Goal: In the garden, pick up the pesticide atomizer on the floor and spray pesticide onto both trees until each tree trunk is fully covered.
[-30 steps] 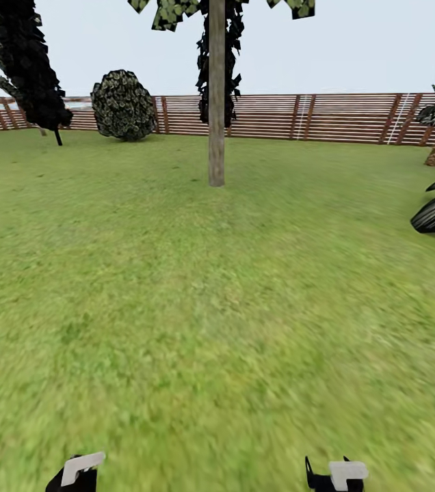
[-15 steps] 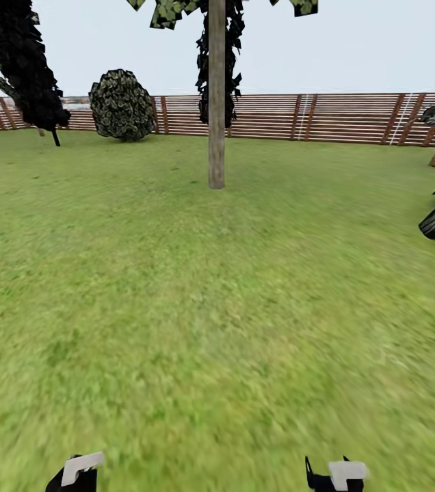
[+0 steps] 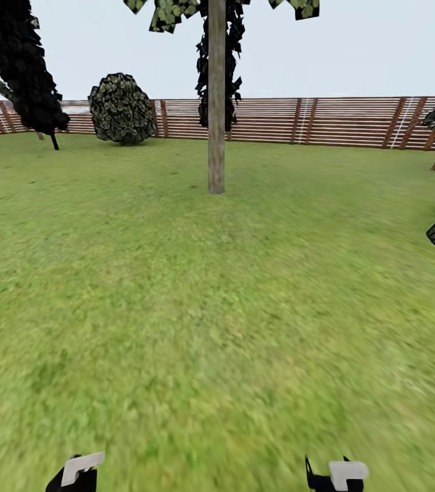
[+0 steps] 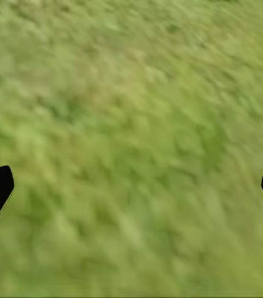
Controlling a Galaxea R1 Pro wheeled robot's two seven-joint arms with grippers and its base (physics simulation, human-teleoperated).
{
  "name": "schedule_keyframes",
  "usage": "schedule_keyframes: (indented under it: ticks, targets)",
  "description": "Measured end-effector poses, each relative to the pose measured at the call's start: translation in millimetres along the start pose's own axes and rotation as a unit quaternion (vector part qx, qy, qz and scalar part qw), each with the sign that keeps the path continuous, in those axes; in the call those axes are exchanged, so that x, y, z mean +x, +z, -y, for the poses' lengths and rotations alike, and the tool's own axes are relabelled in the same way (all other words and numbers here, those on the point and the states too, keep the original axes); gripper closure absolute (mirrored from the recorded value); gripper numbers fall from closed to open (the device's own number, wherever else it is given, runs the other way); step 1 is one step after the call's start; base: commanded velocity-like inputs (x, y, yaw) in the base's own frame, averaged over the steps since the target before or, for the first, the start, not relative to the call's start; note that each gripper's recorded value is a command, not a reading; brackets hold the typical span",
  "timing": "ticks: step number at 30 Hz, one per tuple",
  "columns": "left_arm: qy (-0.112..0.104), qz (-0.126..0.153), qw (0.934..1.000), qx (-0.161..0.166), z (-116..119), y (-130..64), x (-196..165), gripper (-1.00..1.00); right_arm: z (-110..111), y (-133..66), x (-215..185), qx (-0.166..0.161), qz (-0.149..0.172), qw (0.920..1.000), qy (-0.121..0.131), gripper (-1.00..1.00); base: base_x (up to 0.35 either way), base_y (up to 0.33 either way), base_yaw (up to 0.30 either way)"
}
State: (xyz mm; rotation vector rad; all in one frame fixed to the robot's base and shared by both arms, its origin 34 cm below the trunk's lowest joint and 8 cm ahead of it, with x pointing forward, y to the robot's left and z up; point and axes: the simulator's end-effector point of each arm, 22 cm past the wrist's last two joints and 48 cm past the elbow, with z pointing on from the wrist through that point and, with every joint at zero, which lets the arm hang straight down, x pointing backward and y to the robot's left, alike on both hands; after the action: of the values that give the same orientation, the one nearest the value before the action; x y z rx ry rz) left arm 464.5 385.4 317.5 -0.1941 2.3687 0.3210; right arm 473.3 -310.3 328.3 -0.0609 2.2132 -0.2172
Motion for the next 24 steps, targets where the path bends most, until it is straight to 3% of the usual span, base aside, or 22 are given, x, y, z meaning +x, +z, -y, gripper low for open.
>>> schedule_keyframes:
  ticks: [24]
  targets:
    - [0.000,0.001,1.0000,0.000,0.0,0.1,-0.5,1.00,0.0,0.1,-0.2,0.000,0.000,1.0000,0.000,-1.00,0.339,0.000,0.017]
